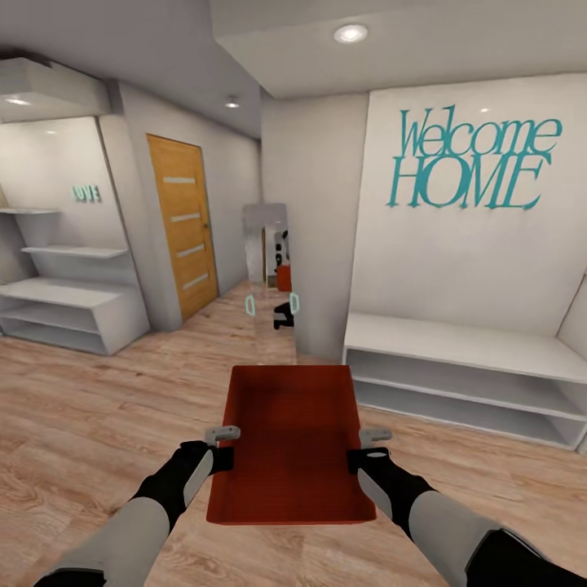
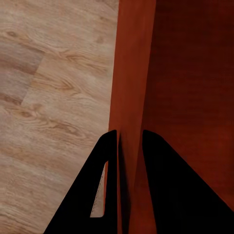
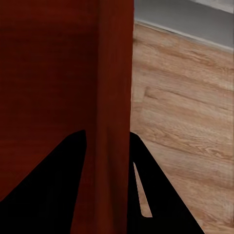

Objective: Move the two storage containers from the living room to the garage. In the garage, place one container on the floor and stack the other container on top of it (either order is fine).

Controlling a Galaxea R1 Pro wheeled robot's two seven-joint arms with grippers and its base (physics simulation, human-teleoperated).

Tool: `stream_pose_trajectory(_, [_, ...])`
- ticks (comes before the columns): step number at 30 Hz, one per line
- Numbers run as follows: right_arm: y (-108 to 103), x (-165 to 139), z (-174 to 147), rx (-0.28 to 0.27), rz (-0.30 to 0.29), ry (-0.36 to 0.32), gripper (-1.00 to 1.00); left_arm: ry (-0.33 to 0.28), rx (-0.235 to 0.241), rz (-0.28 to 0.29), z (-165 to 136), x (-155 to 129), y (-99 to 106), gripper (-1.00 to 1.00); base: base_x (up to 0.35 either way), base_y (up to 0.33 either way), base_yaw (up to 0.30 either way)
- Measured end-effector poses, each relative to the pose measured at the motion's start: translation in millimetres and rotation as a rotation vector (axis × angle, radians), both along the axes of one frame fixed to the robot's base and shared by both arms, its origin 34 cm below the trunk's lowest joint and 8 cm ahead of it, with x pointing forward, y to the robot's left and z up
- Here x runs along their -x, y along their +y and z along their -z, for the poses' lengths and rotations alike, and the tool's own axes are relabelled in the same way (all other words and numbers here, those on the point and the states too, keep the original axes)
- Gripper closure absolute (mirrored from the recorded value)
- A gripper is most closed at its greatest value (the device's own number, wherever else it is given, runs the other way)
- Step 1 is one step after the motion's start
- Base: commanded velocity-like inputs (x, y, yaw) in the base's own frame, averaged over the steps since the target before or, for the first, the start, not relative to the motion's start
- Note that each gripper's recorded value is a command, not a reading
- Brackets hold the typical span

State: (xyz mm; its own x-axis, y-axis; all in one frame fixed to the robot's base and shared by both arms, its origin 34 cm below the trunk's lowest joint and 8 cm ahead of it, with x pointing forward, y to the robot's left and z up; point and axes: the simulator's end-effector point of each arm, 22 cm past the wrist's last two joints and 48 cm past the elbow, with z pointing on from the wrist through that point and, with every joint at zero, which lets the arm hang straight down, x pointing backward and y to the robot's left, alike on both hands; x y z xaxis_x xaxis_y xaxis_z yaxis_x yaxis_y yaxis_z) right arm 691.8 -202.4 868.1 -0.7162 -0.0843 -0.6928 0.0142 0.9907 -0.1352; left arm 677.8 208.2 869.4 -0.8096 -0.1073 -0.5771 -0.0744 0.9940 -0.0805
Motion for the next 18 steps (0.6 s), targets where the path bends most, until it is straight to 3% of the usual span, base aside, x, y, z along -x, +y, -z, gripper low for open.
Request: stream_pose_trajectory(18, [0.1, 0.0, 0.1, 0.0, 0.0, 0.0, 1.0, 0.0, 0.0, 0.0, 0.0, 0.0, 0.1, 1.0, 0.321, 0.0, 0.3])
